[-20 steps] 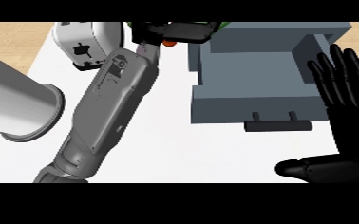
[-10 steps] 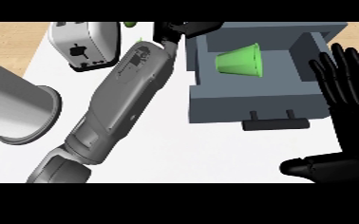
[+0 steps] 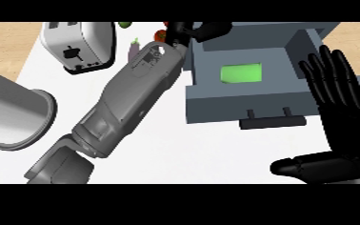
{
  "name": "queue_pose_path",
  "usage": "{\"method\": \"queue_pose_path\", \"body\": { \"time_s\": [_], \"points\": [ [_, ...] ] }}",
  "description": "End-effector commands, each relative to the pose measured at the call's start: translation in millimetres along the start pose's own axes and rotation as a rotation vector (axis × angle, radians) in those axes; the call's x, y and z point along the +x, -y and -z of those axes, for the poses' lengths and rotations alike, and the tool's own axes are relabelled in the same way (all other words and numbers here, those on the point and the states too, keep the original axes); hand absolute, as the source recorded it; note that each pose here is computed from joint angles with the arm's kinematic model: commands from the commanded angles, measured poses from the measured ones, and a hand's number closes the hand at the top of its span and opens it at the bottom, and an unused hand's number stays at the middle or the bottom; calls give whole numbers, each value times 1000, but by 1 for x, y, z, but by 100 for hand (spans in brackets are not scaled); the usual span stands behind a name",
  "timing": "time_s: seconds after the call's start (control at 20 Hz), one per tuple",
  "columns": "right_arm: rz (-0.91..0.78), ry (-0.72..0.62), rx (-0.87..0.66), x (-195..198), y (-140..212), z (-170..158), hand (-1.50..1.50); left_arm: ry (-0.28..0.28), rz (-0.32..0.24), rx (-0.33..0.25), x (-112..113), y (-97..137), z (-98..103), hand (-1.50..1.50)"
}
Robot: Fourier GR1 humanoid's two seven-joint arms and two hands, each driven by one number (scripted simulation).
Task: Pick up the cup, place it into the drawer and close the drawer
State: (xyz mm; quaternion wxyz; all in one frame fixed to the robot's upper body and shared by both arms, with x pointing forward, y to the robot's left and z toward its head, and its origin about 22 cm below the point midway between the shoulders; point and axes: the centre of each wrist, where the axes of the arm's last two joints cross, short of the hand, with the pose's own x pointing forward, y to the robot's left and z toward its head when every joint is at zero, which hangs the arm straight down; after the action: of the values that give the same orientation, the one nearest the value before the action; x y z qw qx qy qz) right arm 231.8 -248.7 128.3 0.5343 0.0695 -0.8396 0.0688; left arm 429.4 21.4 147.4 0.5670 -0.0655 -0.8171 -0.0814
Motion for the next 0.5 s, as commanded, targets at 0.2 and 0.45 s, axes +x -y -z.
{"method": "queue_pose_path", "body": {
  "time_s": [0.2, 0.45],
  "points": [
    [15, 7, 10, 0, -15, 7, -150, -33, 88, -30, -7, 10, -2, 150],
    [21, 19, 50, 11, -14, 12, -150, -56, 213, -17, -20, 6, -6, 150]
  ]
}}
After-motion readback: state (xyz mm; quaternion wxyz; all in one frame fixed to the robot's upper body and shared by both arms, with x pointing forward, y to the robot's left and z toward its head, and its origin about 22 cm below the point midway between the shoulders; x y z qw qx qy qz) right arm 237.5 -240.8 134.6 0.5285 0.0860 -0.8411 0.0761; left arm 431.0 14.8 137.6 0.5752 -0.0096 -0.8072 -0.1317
